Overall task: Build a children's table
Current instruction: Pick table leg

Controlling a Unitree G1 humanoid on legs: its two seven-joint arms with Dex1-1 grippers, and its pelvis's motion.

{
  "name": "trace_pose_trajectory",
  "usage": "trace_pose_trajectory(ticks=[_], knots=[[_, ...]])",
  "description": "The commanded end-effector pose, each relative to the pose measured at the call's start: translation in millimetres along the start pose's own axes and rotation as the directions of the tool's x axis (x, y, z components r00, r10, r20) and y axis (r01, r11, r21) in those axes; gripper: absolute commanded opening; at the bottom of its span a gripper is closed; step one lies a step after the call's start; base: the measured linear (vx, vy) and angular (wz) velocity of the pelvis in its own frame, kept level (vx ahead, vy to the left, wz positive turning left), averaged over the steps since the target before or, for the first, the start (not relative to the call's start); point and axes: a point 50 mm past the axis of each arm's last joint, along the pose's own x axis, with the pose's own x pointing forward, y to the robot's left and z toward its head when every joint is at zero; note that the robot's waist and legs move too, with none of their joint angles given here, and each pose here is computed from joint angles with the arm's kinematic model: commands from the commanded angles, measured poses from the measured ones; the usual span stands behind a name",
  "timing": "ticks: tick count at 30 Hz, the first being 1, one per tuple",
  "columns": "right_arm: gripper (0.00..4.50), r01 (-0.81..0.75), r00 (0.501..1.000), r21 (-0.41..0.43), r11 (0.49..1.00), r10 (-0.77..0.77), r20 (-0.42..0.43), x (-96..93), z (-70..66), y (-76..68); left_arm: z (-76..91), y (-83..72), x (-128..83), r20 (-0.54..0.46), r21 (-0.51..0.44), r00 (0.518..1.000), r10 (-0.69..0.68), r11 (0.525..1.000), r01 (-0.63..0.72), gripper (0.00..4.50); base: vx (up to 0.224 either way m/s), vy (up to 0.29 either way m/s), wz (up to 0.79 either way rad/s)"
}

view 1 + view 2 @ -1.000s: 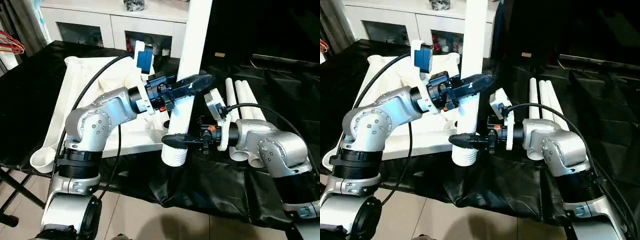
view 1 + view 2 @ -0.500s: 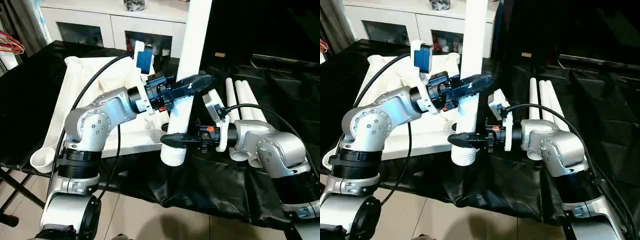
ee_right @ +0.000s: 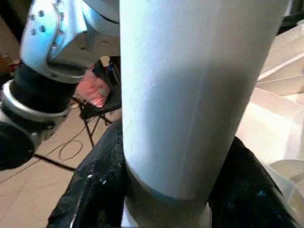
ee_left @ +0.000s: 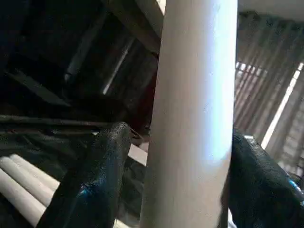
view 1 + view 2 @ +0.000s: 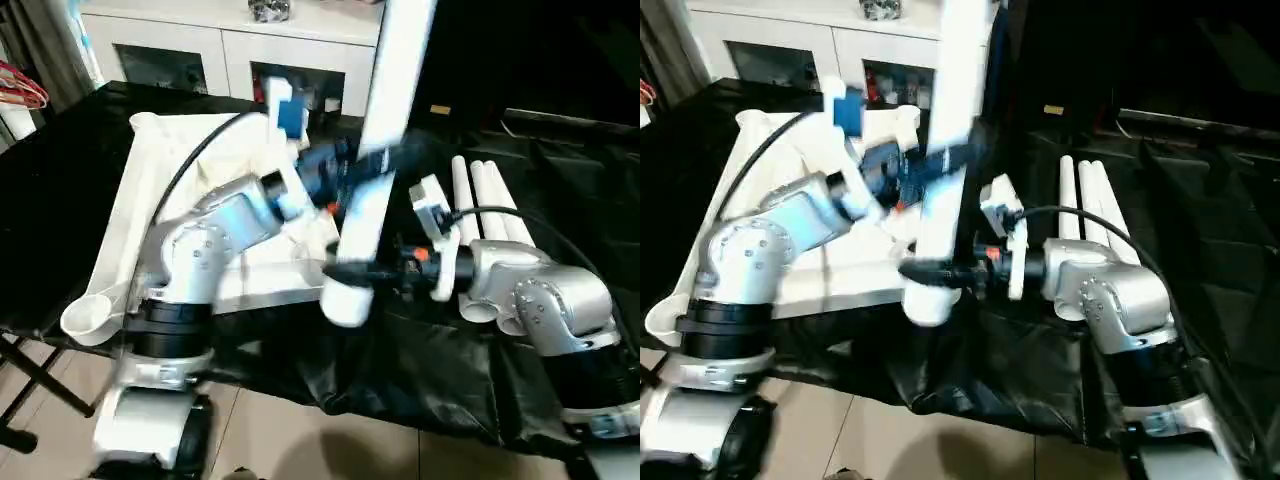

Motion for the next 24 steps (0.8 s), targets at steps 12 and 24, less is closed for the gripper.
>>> trace_pose_trajectory(ticks=[12,24], knots=[[1.89,0.487,0.859,-0.003,0.874,-0.478,0.186,-13.6,9.3,-32.9,19.8,17.5,-24,0.042,0.376,0.959,0.279,0.885,-0.274,2.99,0.000,0.000,0.00],[1.89,0.699,0.707,-0.025,0.714,-0.686,0.169,-32.0,-3.7,-53.6,-67.5,46.7,-109,-0.656,0.503,0.693,0.300,0.858,0.105,2.99,0.000,0.000,0.00]])
